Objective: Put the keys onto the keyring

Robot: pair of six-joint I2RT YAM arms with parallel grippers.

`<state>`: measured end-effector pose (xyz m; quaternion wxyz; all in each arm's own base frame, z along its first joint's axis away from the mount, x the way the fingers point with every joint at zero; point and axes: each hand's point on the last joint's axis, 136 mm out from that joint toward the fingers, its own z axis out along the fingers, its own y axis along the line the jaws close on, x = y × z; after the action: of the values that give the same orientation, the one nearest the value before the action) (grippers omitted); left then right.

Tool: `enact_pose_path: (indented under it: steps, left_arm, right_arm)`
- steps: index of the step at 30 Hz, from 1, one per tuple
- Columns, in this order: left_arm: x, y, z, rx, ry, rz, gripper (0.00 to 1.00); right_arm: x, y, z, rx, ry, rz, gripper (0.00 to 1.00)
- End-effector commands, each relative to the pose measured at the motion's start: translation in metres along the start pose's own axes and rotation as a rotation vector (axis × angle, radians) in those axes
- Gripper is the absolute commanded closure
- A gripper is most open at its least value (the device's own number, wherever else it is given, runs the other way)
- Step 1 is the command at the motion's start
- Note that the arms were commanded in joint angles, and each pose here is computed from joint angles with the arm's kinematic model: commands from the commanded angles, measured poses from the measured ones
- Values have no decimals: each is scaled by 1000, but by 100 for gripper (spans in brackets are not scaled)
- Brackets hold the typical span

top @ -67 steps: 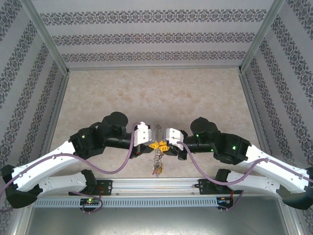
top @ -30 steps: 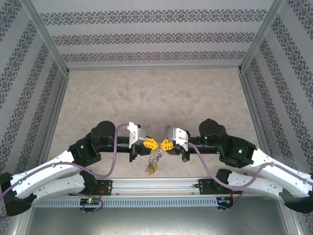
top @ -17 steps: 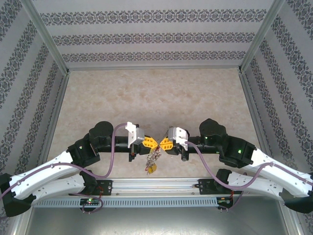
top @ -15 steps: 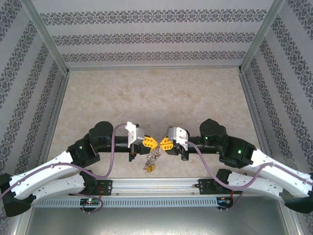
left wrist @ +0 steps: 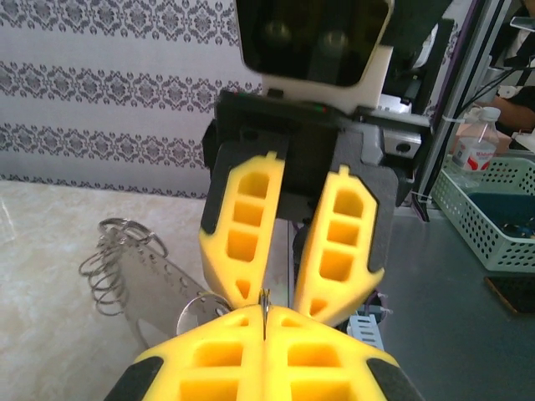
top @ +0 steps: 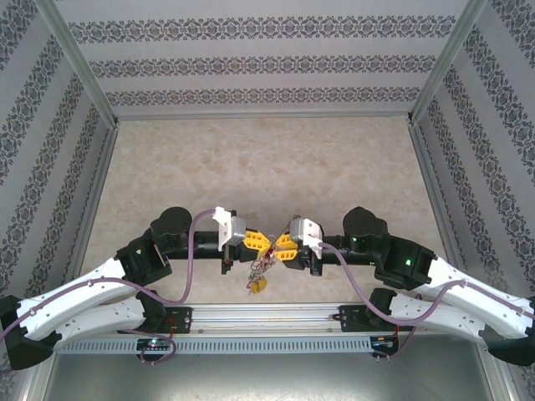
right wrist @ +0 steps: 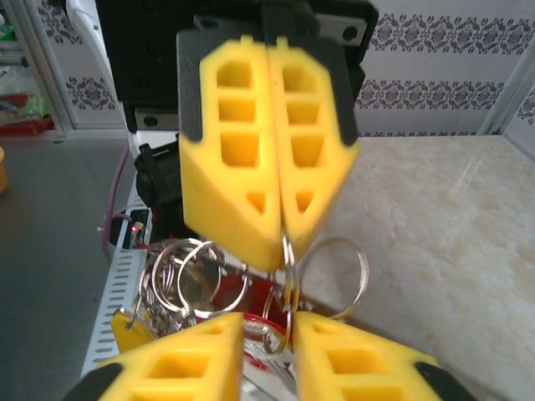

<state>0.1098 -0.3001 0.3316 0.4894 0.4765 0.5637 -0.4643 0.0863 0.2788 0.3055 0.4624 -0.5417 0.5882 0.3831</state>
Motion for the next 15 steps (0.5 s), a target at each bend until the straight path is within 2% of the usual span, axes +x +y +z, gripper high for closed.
enact_pose_path:
  steps: [1,8,15]
  left_arm:
    - [-38,-1,-9,-10,-131,79,100]
    - [-40,-2,-8,2,-133,81,100]
    - [-39,-4,-8,9,-129,78,100]
  right_arm:
    - [0,4,-4,-4,-26,5,72]
    - [-3,-1,-3,19,-38,-6,81]
    - [-7,-6,-1,33,-39,-1,77]
